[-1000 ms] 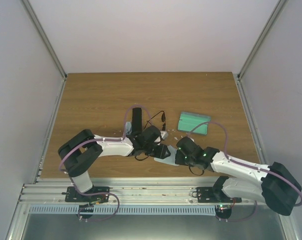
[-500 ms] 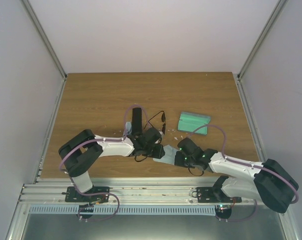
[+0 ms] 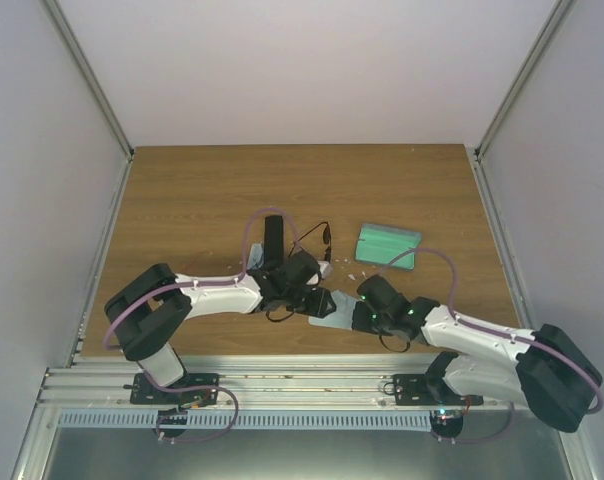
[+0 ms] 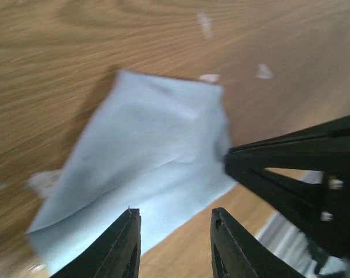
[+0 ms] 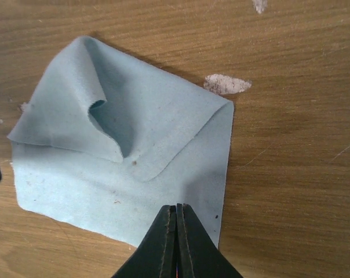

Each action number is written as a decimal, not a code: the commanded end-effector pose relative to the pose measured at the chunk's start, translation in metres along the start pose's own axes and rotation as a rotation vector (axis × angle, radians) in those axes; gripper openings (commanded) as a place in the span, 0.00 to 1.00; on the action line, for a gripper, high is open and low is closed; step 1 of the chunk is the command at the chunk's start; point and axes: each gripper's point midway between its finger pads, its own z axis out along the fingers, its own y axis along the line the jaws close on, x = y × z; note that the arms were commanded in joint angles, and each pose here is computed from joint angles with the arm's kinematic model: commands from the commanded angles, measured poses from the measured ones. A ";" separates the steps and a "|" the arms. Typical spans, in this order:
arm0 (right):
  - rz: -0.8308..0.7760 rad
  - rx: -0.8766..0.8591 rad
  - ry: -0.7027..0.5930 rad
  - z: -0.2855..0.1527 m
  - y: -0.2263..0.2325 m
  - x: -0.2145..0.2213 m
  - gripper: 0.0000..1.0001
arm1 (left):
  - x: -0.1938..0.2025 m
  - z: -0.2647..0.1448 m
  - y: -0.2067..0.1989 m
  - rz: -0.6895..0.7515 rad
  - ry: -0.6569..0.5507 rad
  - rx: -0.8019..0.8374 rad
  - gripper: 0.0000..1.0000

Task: Organize the sunglasses
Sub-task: Adjust the glasses cleaning cloth at the center of the board.

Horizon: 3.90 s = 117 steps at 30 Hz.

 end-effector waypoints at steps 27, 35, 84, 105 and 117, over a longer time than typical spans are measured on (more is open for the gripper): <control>0.086 -0.017 0.069 0.006 -0.023 0.025 0.01 | -0.057 0.026 0.026 -0.015 -0.104 -0.219 0.27; 0.082 -0.002 0.063 0.006 -0.022 0.022 0.01 | -0.075 -0.003 0.061 0.003 -0.192 -0.440 0.28; -0.197 -0.055 -0.039 0.031 0.044 -0.051 0.00 | 0.029 0.003 0.039 -0.094 0.021 -0.015 0.24; -0.239 0.164 -0.136 0.024 0.023 -0.093 0.02 | 0.034 0.001 0.033 -0.093 0.052 -0.004 0.24; -0.225 0.100 0.035 0.039 0.013 -0.048 0.04 | 0.034 0.002 0.034 -0.093 0.055 -0.009 0.24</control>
